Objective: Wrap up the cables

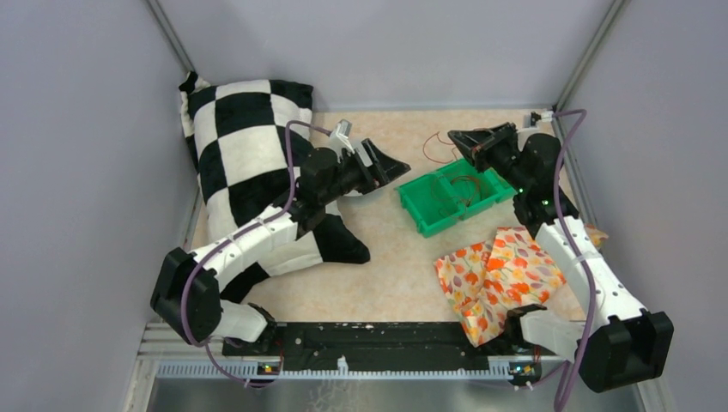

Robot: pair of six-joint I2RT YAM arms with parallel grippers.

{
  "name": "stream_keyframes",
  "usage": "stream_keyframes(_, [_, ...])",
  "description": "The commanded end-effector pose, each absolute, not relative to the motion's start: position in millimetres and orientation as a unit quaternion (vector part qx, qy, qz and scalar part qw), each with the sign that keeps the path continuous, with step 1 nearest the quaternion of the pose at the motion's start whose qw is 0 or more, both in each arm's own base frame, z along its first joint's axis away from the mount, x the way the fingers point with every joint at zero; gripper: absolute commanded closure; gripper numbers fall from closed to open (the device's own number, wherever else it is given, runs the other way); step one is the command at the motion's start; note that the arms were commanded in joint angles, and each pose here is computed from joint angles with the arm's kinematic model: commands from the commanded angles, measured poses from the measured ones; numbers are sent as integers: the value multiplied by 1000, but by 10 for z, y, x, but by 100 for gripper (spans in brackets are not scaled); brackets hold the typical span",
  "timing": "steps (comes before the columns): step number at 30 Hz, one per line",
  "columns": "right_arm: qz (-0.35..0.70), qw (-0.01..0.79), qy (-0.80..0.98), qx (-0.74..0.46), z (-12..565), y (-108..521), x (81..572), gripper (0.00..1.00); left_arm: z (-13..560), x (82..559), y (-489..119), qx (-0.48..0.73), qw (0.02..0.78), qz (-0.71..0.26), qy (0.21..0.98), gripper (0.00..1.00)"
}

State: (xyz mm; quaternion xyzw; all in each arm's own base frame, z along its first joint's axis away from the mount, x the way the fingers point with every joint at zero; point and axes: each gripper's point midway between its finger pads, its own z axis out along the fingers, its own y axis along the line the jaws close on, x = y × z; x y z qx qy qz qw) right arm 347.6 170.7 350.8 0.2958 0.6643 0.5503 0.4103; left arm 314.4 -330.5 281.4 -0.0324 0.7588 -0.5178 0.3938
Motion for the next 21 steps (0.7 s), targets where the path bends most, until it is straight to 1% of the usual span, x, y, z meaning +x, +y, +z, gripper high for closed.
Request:
stream_keyframes(1, [571, 426, 641, 286, 3673, 1729, 3474, 100, 3325, 3059, -3409, -44, 379, -633, 673, 11])
stream_keyframes(5, [580, 413, 642, 286, 3619, 1771, 3484, 100, 3237, 3021, -3590, -11, 341, -657, 672, 15])
stream_keyframes(9, [581, 410, 643, 284, 3609, 1783, 3473, 100, 3328, 3030, -3641, 10, 351, -670, 655, 17])
stream_keyframes(17, [589, 406, 642, 277, 3639, 1807, 3455, 100, 3337, 3217, -3791, 37, 367, -661, 653, 22])
stream_keyframes(21, [591, 402, 643, 276, 3622, 1823, 3461, 100, 3259, 3348, -3912, 42, 358, -665, 654, 30])
